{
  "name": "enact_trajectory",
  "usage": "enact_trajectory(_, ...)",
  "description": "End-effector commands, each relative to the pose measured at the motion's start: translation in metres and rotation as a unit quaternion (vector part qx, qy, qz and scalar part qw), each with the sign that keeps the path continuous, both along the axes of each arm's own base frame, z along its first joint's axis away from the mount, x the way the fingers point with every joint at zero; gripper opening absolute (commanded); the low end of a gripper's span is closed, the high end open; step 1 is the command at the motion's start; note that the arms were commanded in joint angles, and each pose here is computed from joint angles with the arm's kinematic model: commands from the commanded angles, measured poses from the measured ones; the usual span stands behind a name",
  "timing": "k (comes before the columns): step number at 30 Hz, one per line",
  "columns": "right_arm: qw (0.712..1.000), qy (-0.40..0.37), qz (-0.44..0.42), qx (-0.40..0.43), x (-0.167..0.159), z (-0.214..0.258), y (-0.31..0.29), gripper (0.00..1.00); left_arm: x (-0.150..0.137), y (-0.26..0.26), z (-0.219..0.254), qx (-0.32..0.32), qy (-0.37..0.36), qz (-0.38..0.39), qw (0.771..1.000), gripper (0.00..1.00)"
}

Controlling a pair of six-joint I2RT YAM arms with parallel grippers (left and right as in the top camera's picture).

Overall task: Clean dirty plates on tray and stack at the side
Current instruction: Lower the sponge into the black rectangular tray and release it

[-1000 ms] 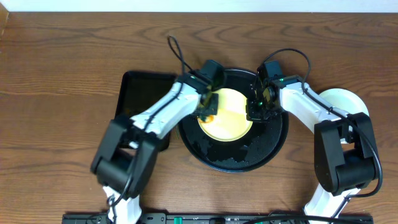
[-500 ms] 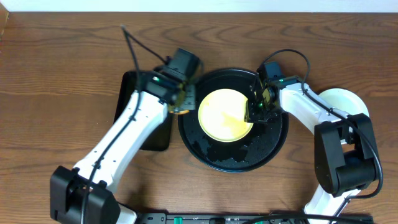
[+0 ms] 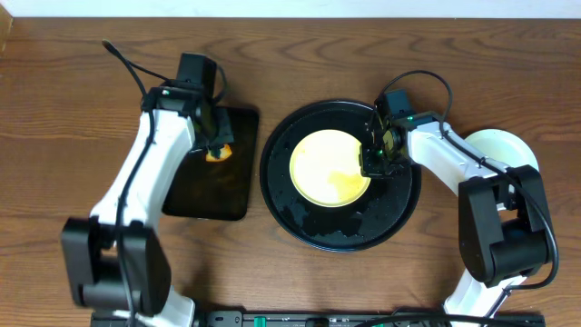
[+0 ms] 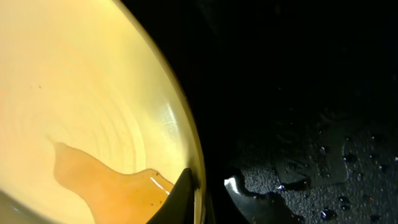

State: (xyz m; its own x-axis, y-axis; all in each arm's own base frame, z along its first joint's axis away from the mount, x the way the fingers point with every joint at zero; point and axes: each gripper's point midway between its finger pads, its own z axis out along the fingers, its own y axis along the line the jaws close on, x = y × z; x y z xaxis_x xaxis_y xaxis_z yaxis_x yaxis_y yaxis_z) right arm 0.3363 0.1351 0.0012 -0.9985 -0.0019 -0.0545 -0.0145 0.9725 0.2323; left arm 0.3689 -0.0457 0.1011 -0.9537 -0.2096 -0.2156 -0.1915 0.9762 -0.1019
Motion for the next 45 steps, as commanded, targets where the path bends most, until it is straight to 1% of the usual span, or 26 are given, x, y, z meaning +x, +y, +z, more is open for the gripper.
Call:
enact_trajectory(1, 0.999, 0.02, -0.001, -0.031, -0.01, -0.016, -0.011, 0.02, -0.004, -0.023, -0.023, -0.117, 0.034, -0.058, 0.991, 0.08)
enact_trajectory(4, 0.999, 0.021, 0.0, -0.032, -0.01, -0.016, -0.012, 0.01, -0.002, -0.025, -0.038, -0.18, 0.05, -0.064, 0.98, 0.08)
enact_trajectory(9, 0.999, 0.022, 0.0, -0.032, -0.011, -0.016, -0.012, 0.01, -0.006, -0.008, -0.069, -0.182, 0.087, -0.052, 0.978, 0.08)
enact_trajectory(11, 0.999, 0.023, 0.0, -0.032, -0.011, -0.016, -0.012, 0.01, -0.008, 0.0, -0.082, -0.173, 0.103, -0.041, 0.979, 0.08)
enact_trajectory(14, 0.999, 0.025, 0.0, -0.033, -0.012, -0.016, -0.012, 0.01, -0.014, 0.027, -0.1, -0.117, 0.129, -0.015, 0.985, 0.08)
enact_trajectory(16, 0.999, 0.027, 0.0, -0.033, -0.013, -0.016, -0.012, 0.01, -0.021, 0.053, -0.105, -0.05, 0.149, 0.022, 0.987, 0.08)
enact_trajectory(18, 0.999, 0.027, 0.0, -0.033, -0.013, -0.016, -0.012, 0.01, -0.029, 0.078, -0.105, 0.015, 0.163, 0.066, 0.984, 0.08)
enact_trajectory(19, 0.999, 0.027, 0.0, -0.033, -0.013, -0.016, -0.012, 0.01, -0.032, 0.085, -0.104, 0.036, 0.168, 0.085, 0.981, 0.08)
enact_trajectory(20, 0.999, 0.027, 0.0, -0.033, -0.013, -0.016, -0.012, 0.01, -0.034, 0.087, -0.103, 0.043, 0.172, 0.096, 0.98, 0.08)
enact_trajectory(23, 0.999, 0.027, 0.0, -0.033, -0.013, -0.016, -0.012, 0.01, -0.034, 0.078, -0.102, 0.021, 0.172, 0.094, 0.98, 0.08)
enact_trajectory(25, 0.999, 0.027, 0.0, -0.033, -0.013, -0.016, -0.012, 0.01, -0.031, 0.064, -0.097, -0.016, 0.166, 0.076, 0.983, 0.08)
enact_trajectory(28, 0.999, 0.027, 0.0, -0.033, -0.013, -0.016, -0.013, 0.01, -0.025, 0.043, -0.081, -0.068, 0.142, 0.043, 0.987, 0.08)
enact_trajectory(30, 0.999, 0.027, 0.0, -0.033, -0.013, -0.016, -0.012, 0.01, -0.021, 0.036, -0.068, -0.078, 0.121, 0.023, 0.989, 0.08)
enact_trajectory(33, 0.999, 0.027, 0.0, -0.033, -0.013, -0.016, -0.012, 0.01, -0.015, 0.03, -0.048, -0.07, 0.082, -0.03, 0.994, 0.08)
enact_trajectory(35, 0.999, 0.027, 0.0, -0.033, -0.013, -0.016, -0.012, 0.01, -0.01, 0.028, -0.039, -0.058, 0.06, -0.046, 0.995, 0.08)
enact_trajectory(39, 0.999, 0.027, 0.0, -0.033, -0.013, -0.016, -0.012, 0.01, -0.009, 0.047, -0.043, 0.003, 0.066, 0.014, 0.998, 0.08)
enact_trajectory(41, 0.999, 0.027, 0.0, -0.033, -0.013, -0.016, -0.012, 0.01, -0.01, 0.049, -0.047, 0.013, 0.072, 0.016, 0.997, 0.09)
enact_trajectory(42, 0.999, 0.027, 0.0, -0.033, -0.013, -0.016, -0.012, 0.01, -0.011, 0.047, -0.05, 0.014, 0.076, 0.014, 0.997, 0.12)
enact_trajectory(45, 0.999, 0.027, 0.0, -0.033, -0.013, -0.016, -0.012, 0.01, -0.014, 0.042, -0.061, 0.014, 0.093, 0.007, 0.996, 0.15)
